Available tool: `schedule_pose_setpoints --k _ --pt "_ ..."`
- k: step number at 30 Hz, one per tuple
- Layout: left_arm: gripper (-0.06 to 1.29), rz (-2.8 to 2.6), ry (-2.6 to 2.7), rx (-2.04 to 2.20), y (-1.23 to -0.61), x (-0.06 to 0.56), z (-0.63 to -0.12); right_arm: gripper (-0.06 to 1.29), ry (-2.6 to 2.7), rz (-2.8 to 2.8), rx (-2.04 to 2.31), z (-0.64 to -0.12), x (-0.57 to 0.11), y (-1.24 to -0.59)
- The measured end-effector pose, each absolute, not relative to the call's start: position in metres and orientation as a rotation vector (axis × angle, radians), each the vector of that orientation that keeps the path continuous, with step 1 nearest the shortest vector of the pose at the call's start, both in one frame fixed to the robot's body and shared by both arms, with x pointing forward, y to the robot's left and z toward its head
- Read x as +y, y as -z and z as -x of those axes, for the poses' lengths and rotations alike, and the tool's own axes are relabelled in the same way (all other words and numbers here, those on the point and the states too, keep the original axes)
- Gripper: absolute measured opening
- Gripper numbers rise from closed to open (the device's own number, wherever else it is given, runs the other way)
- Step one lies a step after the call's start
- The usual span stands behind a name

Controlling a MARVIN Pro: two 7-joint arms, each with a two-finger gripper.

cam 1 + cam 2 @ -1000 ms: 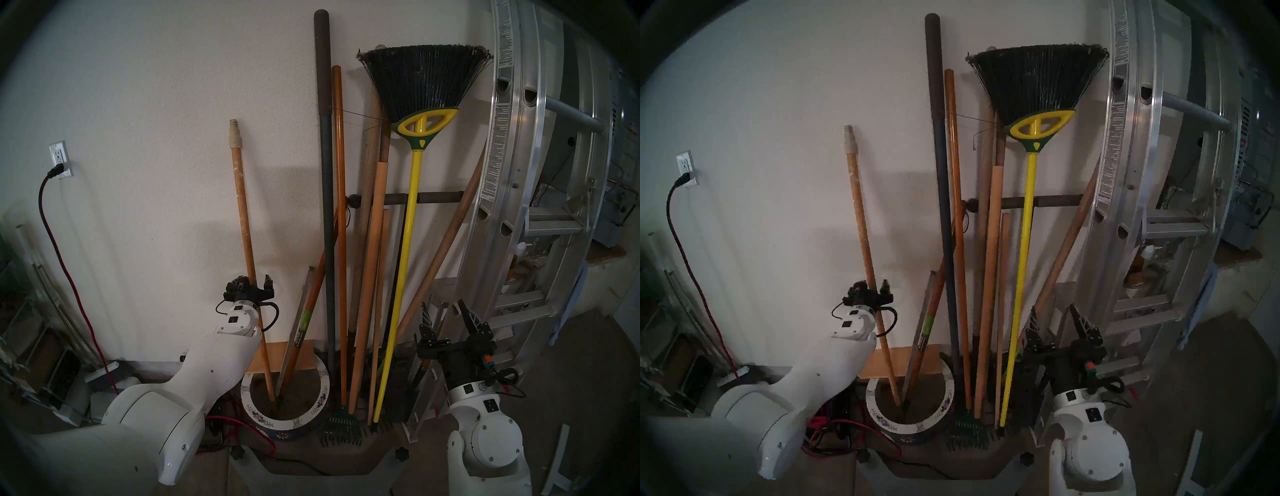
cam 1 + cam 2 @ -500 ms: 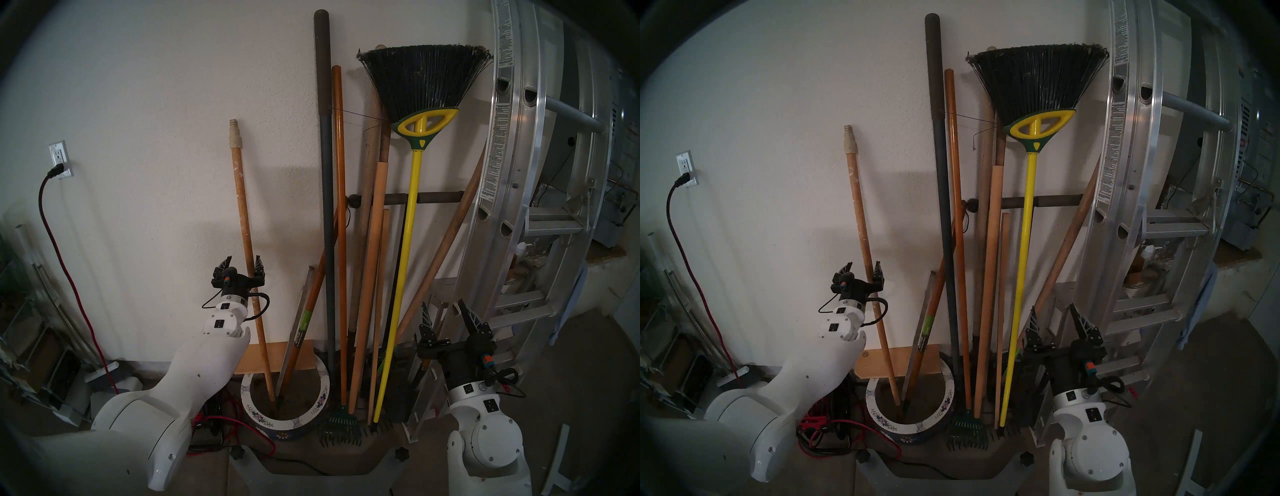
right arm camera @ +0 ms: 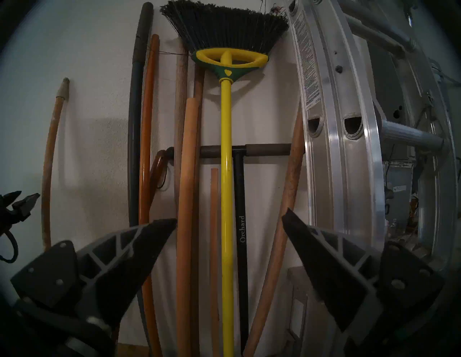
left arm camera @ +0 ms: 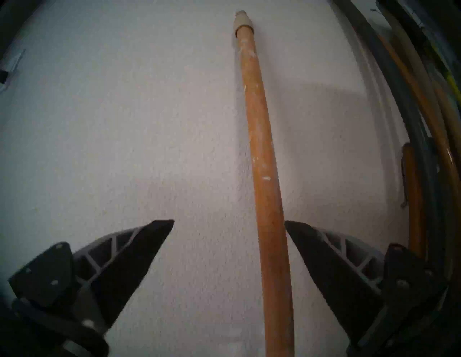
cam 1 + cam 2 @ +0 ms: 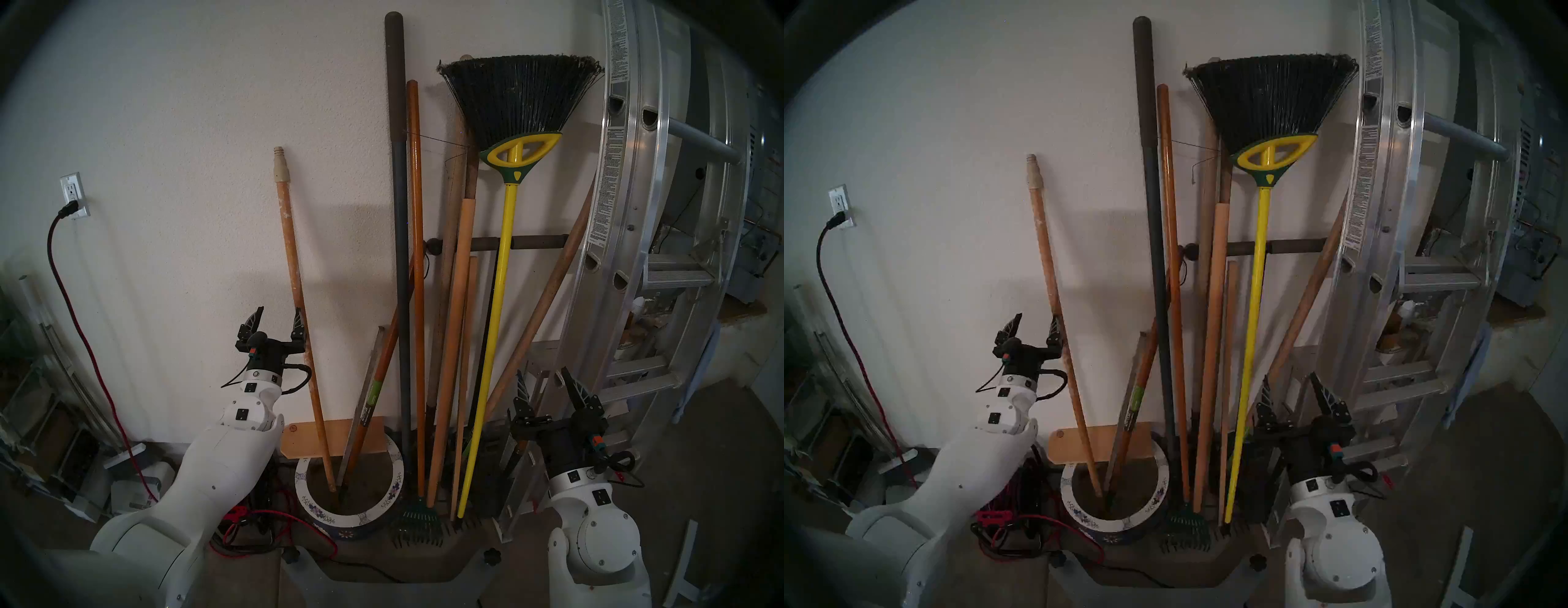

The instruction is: Put wooden sticks into the pot

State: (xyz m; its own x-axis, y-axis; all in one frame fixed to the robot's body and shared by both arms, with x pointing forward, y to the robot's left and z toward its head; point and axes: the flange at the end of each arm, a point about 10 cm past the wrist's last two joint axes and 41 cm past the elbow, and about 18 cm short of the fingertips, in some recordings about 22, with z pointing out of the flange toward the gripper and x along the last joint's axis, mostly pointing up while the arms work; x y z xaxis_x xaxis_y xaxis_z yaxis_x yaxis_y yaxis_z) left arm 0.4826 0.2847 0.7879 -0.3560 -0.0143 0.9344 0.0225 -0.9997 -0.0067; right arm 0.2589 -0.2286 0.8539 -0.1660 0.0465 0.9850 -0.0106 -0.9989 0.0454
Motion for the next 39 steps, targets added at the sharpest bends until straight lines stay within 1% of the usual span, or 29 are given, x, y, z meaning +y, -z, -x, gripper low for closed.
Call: schedule_pose_setpoints --k 17,28,34,39 --pt "1.27 1.665 2.678 0.099 -0.811 0.300 -0.430 1.22 -2.370 -2.004 0.043 -0.259 -0.229 -0.854" --pt "1.27 1.558 2.732 0.166 -0.848 0.323 -0.402 1.22 -2.370 -2.004 0.043 -0.259 -0.229 -0.854" --pt "1.27 1.549 2.756 0.196 -0.857 0.322 -0.388 1.22 -2.370 -2.004 0.043 -0.259 -0.229 -0.854" --pt "1.27 1.583 2.787 0.221 -0.859 0.310 -0.372 1.22 -2.370 -2.004 0.043 -0.259 -0.229 -0.854"
